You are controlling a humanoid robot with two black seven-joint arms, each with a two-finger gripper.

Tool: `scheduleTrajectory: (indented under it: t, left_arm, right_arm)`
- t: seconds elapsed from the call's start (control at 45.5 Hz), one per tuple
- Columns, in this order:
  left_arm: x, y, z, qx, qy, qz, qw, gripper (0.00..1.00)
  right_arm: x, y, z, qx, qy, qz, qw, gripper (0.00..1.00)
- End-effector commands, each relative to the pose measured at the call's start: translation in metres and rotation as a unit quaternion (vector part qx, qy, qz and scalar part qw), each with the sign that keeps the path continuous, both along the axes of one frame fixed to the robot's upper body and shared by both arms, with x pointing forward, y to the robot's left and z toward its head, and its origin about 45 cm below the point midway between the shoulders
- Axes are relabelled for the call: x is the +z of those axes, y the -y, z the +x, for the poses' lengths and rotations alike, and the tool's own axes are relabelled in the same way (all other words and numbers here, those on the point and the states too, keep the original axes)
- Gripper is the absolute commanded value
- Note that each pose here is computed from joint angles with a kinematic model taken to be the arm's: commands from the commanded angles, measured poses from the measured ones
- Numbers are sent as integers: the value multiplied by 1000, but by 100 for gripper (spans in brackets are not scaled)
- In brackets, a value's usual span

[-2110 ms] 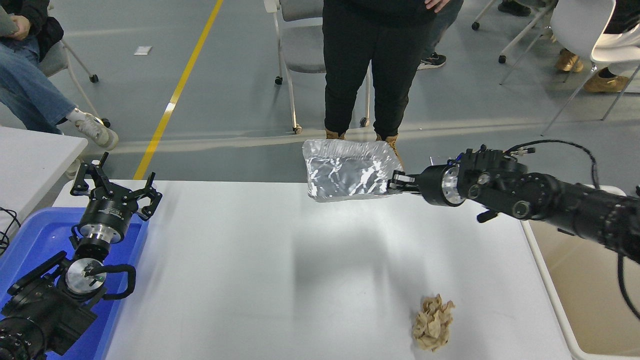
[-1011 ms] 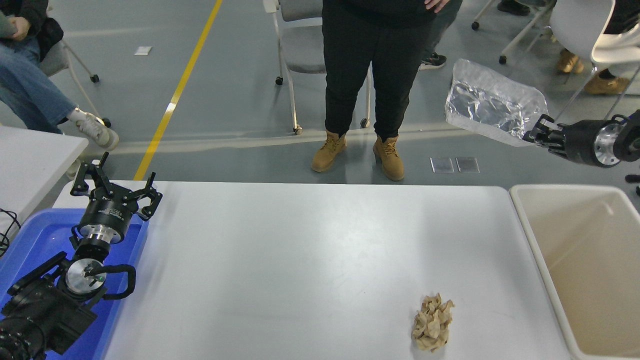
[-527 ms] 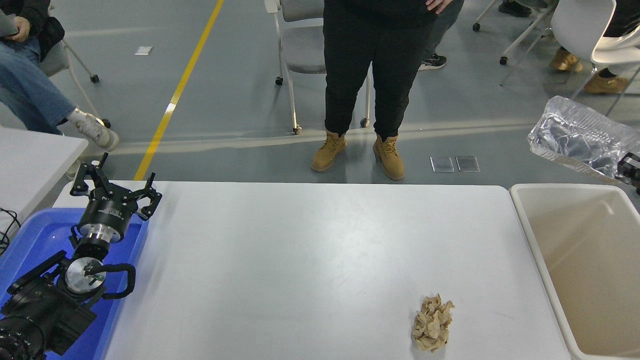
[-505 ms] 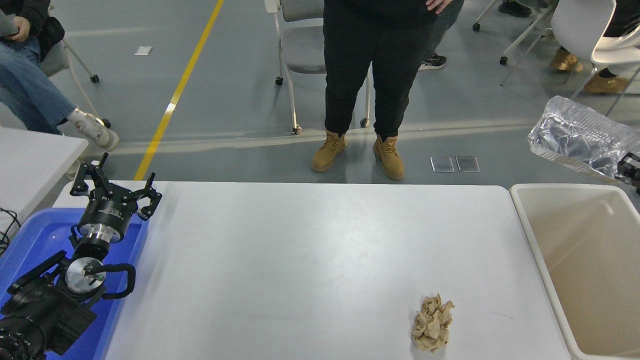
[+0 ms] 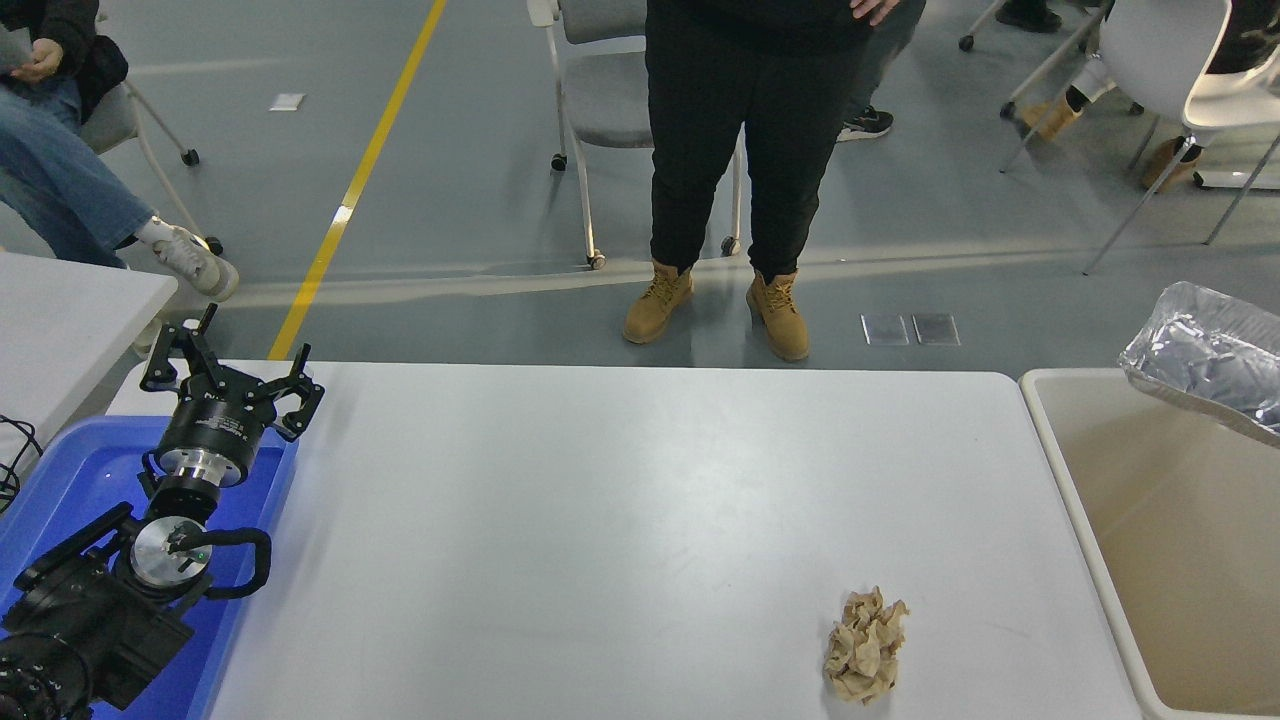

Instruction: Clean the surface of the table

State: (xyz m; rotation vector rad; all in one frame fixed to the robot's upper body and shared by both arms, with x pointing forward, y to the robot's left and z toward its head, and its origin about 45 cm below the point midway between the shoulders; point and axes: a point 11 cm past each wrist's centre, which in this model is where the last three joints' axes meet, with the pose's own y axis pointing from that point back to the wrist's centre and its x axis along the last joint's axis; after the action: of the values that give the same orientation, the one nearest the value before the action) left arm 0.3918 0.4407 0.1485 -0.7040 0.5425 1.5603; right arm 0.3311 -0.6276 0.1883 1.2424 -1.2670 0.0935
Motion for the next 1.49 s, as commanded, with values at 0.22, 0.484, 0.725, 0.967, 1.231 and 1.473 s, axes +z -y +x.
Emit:
scheduleTrajectory:
  t: [0.22,0.484,0.725,0.967,1.231,1.473]
  left_arm:
    - [0,0,0,0,0,0,1000,100]
    - [0,0,0,0,0,0,1000,100]
    - [0,0,0,-1,0,0,1000,100]
    - [0,0,0,0,0,0,1000,100]
    - [0,0,0,0,0,0,1000,100]
    - [0,0,0,0,0,0,1000,100]
  right_arm:
    - [-66,-2,-53,-28,-38,3,999,0]
    - [-96,-18,-66,-28,-48,13,998,0]
    - [-109,-28,-69,-25,-52,21,998,0]
    - [-108,-27,-67,-25,-43,8,999,0]
    - [-101,-26,-58,-23,4,-44,999,70]
    - [-98,-28,-53,-39,33,-36,998,94]
